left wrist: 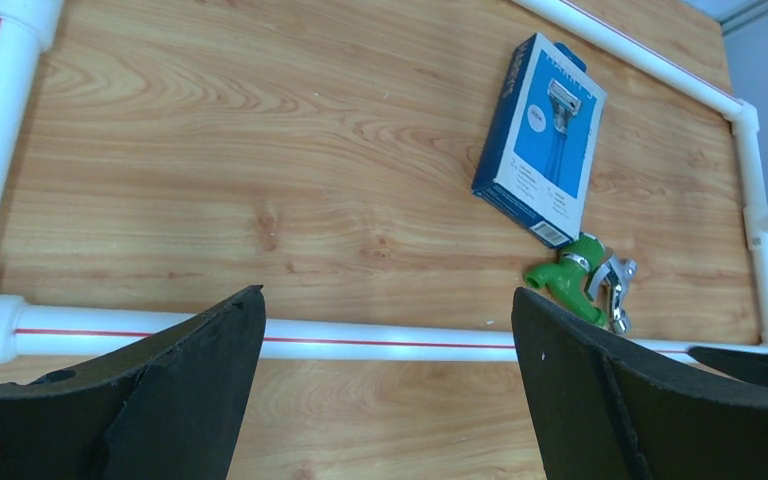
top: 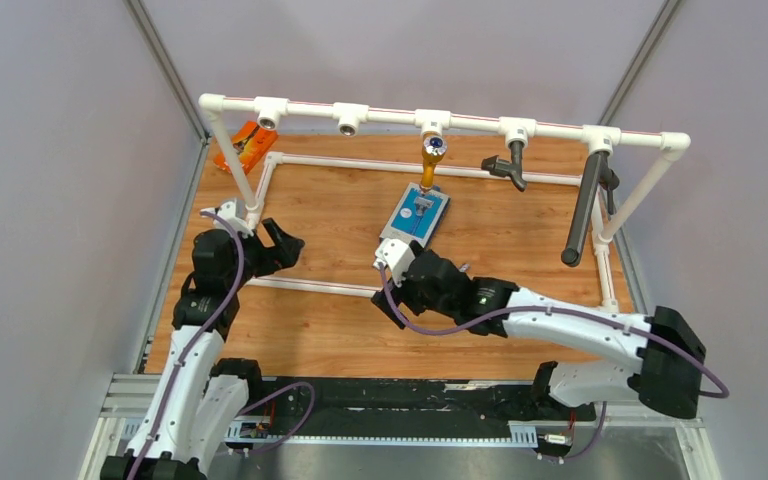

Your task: Install the water faucets

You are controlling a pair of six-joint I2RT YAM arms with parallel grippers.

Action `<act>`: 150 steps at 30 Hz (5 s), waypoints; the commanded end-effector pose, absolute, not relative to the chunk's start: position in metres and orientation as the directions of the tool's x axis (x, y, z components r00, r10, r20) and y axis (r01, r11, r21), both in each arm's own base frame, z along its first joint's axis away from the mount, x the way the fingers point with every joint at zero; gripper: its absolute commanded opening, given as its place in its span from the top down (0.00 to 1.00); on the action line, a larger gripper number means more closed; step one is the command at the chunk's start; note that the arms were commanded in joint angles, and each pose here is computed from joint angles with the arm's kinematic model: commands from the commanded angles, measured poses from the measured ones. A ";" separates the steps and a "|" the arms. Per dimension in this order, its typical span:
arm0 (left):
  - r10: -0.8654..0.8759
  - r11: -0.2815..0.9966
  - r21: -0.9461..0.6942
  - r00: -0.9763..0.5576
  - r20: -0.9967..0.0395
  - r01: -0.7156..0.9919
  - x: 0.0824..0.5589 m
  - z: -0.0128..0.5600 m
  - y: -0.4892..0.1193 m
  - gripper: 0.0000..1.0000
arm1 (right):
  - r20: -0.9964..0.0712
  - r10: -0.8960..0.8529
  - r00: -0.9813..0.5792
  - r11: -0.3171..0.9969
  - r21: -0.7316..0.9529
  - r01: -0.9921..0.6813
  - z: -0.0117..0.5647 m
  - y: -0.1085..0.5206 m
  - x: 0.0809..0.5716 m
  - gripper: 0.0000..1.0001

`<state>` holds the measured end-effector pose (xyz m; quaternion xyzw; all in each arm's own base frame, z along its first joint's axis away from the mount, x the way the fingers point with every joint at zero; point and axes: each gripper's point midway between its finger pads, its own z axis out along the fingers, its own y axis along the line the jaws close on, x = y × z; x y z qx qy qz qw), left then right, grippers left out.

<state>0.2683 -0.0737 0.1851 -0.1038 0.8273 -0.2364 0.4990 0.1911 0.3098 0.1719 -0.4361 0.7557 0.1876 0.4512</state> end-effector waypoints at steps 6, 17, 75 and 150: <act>-0.379 0.845 -0.515 -0.518 -0.767 0.144 0.266 0.174 -0.108 0.02 | -0.781 -0.330 -0.530 0.866 -0.028 -0.499 0.113 0.257 0.275 0.13; -0.318 0.817 -0.533 -0.598 -0.736 0.222 0.246 0.151 -0.148 0.02 | -0.689 -0.174 -0.703 0.921 0.139 -0.364 0.060 0.224 0.289 0.35; -0.068 0.517 -0.726 -0.824 -0.563 0.453 0.215 0.183 -0.245 0.08 | -0.907 -0.415 -0.070 0.311 -0.069 -0.948 0.187 0.357 0.178 1.00; -0.937 0.338 -0.923 0.025 -0.348 -0.183 0.221 0.216 -0.038 1.00 | -0.807 -0.589 -0.040 0.026 0.031 -0.999 0.285 0.386 0.108 0.18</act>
